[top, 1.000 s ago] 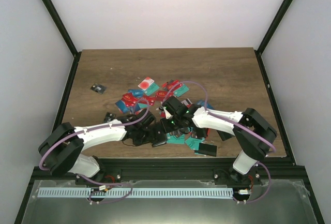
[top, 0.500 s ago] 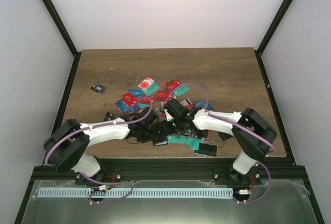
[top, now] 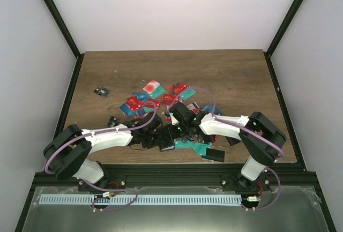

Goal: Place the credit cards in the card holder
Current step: Close the card holder at the center of the board.

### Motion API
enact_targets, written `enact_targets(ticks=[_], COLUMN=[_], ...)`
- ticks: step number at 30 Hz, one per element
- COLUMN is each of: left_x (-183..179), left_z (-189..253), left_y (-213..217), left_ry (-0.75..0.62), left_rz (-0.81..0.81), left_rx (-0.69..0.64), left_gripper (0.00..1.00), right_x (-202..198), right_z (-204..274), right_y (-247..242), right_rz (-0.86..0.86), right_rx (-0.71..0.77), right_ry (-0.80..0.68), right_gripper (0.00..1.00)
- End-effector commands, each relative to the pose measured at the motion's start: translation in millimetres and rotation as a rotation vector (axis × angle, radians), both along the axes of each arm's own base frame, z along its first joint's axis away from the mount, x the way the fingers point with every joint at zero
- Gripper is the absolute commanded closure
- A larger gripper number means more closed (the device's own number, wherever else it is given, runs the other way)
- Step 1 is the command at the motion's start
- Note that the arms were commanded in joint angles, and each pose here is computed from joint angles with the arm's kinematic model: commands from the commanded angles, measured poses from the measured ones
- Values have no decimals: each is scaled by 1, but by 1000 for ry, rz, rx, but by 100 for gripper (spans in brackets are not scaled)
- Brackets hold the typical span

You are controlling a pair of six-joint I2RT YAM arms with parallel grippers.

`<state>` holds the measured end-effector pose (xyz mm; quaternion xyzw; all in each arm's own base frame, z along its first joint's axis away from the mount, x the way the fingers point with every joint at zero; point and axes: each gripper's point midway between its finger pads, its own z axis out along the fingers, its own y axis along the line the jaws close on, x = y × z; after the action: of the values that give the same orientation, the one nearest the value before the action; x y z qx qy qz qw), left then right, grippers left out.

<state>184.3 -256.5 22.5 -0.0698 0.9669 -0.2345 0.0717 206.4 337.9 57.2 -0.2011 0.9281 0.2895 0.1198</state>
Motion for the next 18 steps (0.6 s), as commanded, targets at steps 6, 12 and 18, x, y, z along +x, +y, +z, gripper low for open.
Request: enact_targets(ticks=[6, 12, 18], left_x=[-13, -10, -8], left_z=[-15, 10, 21], left_y=[12, 12, 26], left_ry=[46, 19, 4], left_rz=[-20, -12, 24], left_rx=[46, 38, 67], left_gripper=[54, 49, 47], right_x=[-2, 1, -1], right_z=[-16, -25, -28], right_y=[1, -2, -5], right_rz=[-17, -37, -35], right_rx=[-6, -43, -53], right_ry=[20, 21, 25], right_gripper=[99, 99, 99])
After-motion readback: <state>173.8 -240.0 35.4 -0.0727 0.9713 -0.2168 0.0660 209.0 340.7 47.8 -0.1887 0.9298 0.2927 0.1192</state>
